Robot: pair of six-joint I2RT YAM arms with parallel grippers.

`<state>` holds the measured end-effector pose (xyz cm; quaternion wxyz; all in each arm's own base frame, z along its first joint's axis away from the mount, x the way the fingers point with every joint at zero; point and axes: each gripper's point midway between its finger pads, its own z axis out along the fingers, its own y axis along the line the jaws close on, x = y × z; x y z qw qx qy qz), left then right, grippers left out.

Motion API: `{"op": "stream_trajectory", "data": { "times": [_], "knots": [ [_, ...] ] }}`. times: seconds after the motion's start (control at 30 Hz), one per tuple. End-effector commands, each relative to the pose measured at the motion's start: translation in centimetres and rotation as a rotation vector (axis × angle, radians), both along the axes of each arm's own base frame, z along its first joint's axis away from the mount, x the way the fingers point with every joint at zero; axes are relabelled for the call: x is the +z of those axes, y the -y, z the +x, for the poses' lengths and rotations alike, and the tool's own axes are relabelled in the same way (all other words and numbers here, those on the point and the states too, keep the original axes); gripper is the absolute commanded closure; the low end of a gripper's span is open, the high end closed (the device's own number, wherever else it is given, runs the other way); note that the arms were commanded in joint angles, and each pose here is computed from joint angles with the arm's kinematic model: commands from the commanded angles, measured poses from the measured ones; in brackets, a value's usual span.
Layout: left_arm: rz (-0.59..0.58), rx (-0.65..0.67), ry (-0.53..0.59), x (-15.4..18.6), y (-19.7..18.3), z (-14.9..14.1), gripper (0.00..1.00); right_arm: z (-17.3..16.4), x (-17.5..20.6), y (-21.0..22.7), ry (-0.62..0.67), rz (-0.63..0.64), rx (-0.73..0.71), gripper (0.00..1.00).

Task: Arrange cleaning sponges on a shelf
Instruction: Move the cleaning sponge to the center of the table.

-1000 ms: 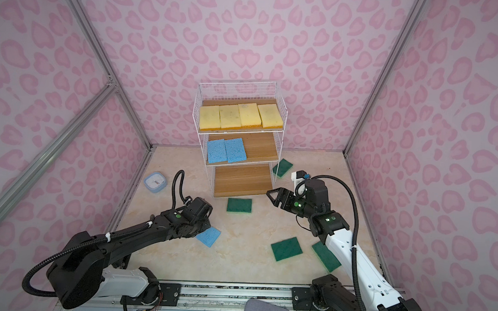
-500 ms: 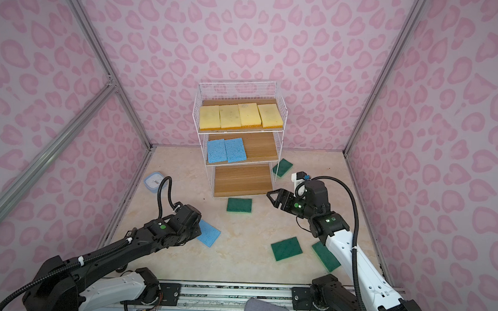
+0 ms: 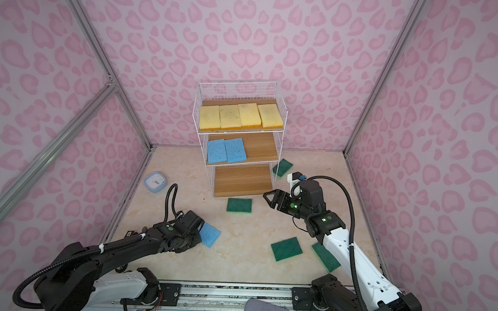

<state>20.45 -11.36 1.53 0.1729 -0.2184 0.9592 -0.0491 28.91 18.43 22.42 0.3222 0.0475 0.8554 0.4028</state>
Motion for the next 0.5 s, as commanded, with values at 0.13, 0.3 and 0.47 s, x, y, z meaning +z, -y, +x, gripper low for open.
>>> {"op": "stream_trajectory", "data": {
  "times": [0.13,0.3,0.47],
  "knots": [
    [-0.025,-0.045,0.082,1.8,2.3,3.7,0.97,0.2,0.0,0.0,0.007,-0.011,-0.003,0.19],
    [-0.032,-0.102,0.118,3.0,4.6,6.5,0.97,0.2,0.3,-0.2,0.011,-0.009,-0.001,0.18],
    [-0.056,-0.121,0.137,3.9,5.7,7.5,0.97,0.0,0.3,-0.1,0.009,-0.017,0.000,0.19]
  ]
}}
